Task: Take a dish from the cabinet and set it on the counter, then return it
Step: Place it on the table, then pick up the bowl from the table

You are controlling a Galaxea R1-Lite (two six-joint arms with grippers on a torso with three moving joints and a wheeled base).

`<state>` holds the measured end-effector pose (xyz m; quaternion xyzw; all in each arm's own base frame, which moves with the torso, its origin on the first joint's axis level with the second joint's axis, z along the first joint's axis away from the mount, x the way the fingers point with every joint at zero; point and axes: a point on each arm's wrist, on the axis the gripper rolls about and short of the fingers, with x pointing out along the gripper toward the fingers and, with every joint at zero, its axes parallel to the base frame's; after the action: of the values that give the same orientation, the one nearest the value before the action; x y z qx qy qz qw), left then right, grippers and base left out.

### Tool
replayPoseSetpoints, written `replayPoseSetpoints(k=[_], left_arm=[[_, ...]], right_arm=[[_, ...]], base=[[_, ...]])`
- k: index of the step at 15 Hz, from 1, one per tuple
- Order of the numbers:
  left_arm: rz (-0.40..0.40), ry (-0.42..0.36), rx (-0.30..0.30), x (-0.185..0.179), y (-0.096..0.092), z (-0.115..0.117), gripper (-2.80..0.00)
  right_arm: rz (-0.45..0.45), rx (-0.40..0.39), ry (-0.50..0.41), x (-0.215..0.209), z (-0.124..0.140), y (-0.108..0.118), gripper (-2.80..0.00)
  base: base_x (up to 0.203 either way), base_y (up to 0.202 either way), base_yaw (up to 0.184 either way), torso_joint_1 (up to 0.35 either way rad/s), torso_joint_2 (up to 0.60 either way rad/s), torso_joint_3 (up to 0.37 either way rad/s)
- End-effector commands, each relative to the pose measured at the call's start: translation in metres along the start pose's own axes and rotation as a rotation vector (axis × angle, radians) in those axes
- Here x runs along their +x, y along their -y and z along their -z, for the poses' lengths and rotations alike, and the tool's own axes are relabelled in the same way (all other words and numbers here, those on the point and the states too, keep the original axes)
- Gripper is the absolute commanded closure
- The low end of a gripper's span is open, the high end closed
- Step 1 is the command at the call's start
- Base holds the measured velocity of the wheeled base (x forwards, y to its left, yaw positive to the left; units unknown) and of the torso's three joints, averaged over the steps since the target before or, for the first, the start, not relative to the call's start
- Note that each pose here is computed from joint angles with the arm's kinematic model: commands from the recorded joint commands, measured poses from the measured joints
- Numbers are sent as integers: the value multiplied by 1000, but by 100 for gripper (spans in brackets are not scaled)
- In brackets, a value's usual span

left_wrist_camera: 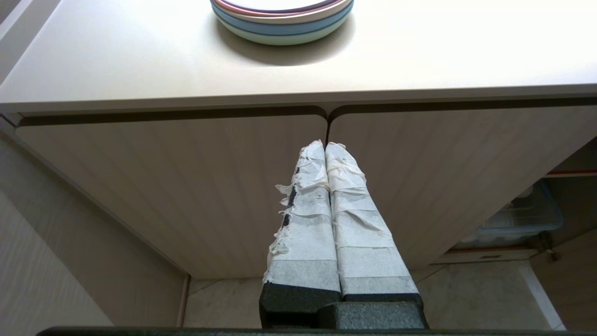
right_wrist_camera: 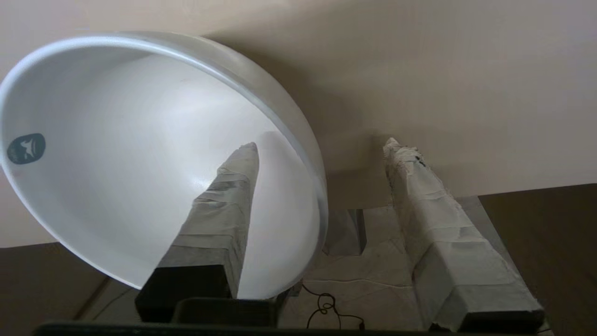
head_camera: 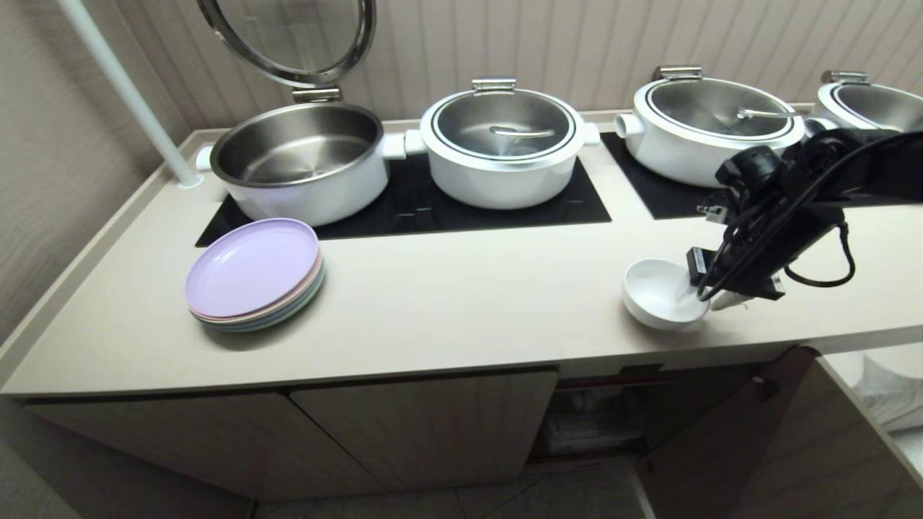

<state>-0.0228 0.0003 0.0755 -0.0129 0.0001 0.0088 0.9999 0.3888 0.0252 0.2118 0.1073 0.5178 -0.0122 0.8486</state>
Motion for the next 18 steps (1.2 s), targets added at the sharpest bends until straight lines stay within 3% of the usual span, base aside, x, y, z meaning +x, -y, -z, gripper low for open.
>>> replayPoseSetpoints(k=[1,4,11,18], left_arm=[[-1,0,0,0,0,0,0],[-1,0,0,0,0,0,0],[-1,0,0,0,0,0,0],[-1,0,0,0,0,0,0]], right_arm=[[-6,0,18,-2,-1,-1,-280],[-18,-5,66,-3,-6,-2,-280],[-76,-36,303,-37,-21,-9,-280],[-121,-214,704,-113,-31,-17,-280]], base=[[0,0,0,0,0,0],[0,0,0,0,0,0],[0,0,0,0,0,0],[0,0,0,0,0,0]])
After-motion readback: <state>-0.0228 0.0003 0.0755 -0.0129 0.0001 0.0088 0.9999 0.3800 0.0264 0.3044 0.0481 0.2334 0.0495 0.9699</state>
